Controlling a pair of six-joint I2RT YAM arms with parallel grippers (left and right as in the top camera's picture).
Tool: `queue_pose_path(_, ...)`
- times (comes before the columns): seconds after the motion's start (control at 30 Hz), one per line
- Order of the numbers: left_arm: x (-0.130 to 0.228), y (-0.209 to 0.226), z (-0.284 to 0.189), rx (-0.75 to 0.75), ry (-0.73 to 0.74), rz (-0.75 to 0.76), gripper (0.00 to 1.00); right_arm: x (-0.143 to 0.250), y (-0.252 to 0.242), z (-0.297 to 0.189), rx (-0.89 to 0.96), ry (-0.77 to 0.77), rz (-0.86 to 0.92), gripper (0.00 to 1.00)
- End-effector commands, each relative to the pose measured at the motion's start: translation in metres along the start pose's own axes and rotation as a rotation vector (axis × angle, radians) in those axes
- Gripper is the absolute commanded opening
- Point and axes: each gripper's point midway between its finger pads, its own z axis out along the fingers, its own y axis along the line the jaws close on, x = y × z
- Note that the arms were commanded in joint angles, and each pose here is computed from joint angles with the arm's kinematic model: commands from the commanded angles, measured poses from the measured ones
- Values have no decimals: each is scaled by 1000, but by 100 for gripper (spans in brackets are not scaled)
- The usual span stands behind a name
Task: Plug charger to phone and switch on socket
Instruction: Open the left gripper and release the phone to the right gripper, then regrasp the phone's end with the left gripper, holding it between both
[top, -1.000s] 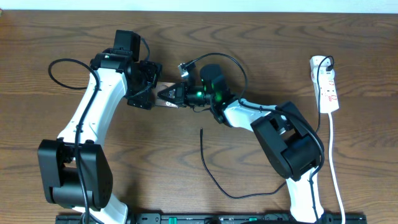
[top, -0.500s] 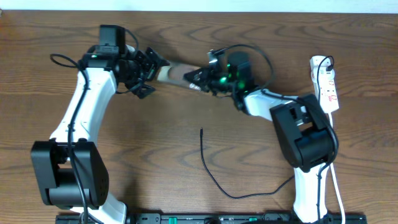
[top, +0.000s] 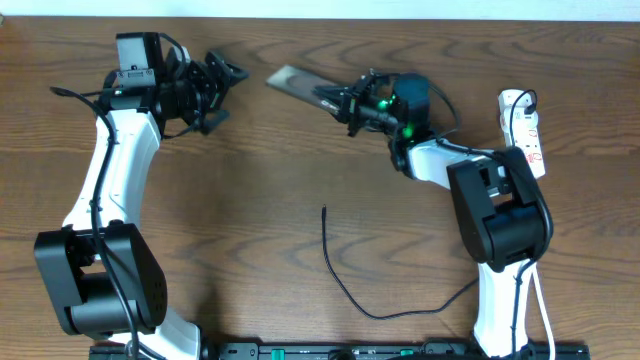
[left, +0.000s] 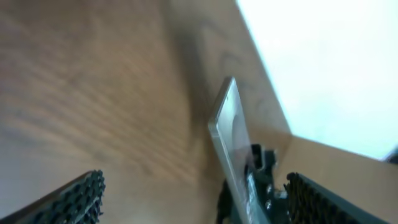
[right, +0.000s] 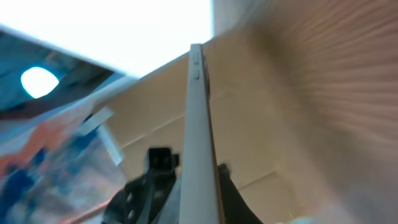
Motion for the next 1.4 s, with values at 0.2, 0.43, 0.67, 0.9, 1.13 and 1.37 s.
queue_pose_path(0.2,-20,-11,1,47,-79,-188,90,45,30,36,-166,-13,-8,2)
queue_pose_path(0.43,-26,-9,6,48,-93,-209,90,60,30,46,-197,-18,-15,2)
queue_pose_path(0.67,-26,-14,8,64,-96,-205,90,73,44,52,-285,-45,-37,2)
queue_pose_path(0.9,-23,-24,12,89,-95,-193,90,86,41,57,-285,-20,-40,2)
queue_pose_path(1.13,-22,-28,13,94,-98,-93,89,97,39,61,-285,3,-43,1)
queue_pose_path(1.37,-21,-29,13,100,-95,-75,79,103,36,64,-280,14,-42,2)
